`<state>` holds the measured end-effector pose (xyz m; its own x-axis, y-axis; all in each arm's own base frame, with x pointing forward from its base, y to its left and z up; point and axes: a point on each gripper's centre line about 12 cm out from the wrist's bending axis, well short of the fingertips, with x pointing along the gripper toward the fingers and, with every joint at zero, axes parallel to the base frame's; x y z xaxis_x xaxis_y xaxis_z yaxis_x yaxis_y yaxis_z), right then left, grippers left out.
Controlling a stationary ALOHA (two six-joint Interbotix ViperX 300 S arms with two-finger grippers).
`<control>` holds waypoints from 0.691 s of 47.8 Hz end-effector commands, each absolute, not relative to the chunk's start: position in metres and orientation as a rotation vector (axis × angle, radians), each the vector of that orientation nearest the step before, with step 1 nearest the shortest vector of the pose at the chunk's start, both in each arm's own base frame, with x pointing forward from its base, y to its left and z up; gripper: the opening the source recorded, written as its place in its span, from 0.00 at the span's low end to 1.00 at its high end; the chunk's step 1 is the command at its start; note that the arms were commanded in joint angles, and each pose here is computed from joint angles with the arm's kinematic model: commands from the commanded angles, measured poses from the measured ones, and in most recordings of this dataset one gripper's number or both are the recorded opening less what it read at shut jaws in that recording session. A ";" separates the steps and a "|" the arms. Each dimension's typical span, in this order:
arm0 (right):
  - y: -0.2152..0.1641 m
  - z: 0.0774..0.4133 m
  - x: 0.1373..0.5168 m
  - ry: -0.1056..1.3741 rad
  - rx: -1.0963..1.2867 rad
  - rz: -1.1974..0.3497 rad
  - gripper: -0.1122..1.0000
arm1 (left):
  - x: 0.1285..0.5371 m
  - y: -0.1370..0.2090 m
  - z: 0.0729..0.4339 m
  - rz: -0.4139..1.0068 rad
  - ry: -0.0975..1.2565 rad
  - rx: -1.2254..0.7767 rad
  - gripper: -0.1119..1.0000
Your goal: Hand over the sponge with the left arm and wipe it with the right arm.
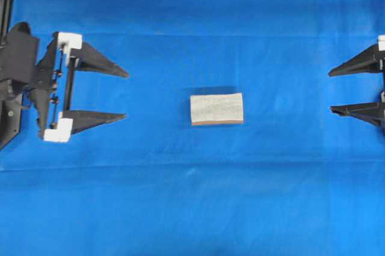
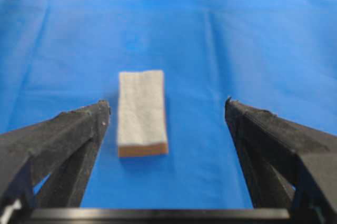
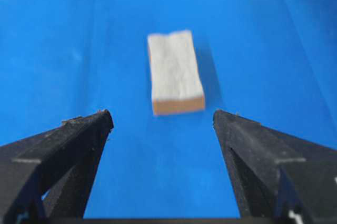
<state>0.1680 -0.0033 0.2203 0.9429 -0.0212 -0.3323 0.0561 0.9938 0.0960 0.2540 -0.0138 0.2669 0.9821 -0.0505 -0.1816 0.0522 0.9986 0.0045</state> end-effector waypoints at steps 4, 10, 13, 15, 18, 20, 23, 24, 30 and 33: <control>-0.003 0.219 0.169 0.310 0.108 -0.036 0.78 | 0.241 -0.019 0.274 -0.074 0.132 0.008 0.89; -0.003 0.217 0.169 0.304 0.110 -0.034 0.78 | 0.226 -0.018 0.274 -0.076 0.104 0.007 0.89; -0.003 0.217 0.169 0.304 0.108 -0.036 0.78 | 0.218 -0.017 0.273 -0.076 0.092 0.008 0.89; -0.003 0.217 0.169 0.302 0.110 -0.034 0.78 | 0.212 -0.017 0.272 -0.076 0.086 0.007 0.89; -0.003 0.217 0.169 0.302 0.110 -0.034 0.78 | 0.204 -0.016 0.270 -0.076 0.080 0.005 0.89; -0.003 0.217 0.169 0.304 0.110 -0.034 0.78 | 0.197 -0.016 0.267 -0.076 0.075 0.005 0.89; -0.003 0.217 0.169 0.304 0.110 -0.034 0.78 | 0.190 -0.015 0.265 -0.077 0.068 0.003 0.89; -0.003 0.217 0.169 0.302 0.110 -0.036 0.78 | 0.187 -0.015 0.263 -0.077 0.068 0.003 0.89; -0.003 0.215 0.169 0.310 0.111 -0.035 0.78 | 0.176 -0.014 0.259 -0.078 0.063 0.001 0.89; -0.003 0.214 0.169 0.315 0.111 -0.037 0.78 | 0.170 -0.014 0.255 -0.079 0.077 0.002 0.89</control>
<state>0.1669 -0.0029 0.2117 0.9489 -0.0178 -0.3150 0.0510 0.9939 0.0975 0.1741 -0.0133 0.2535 0.9940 -0.0749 -0.0797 0.0753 0.9972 0.0019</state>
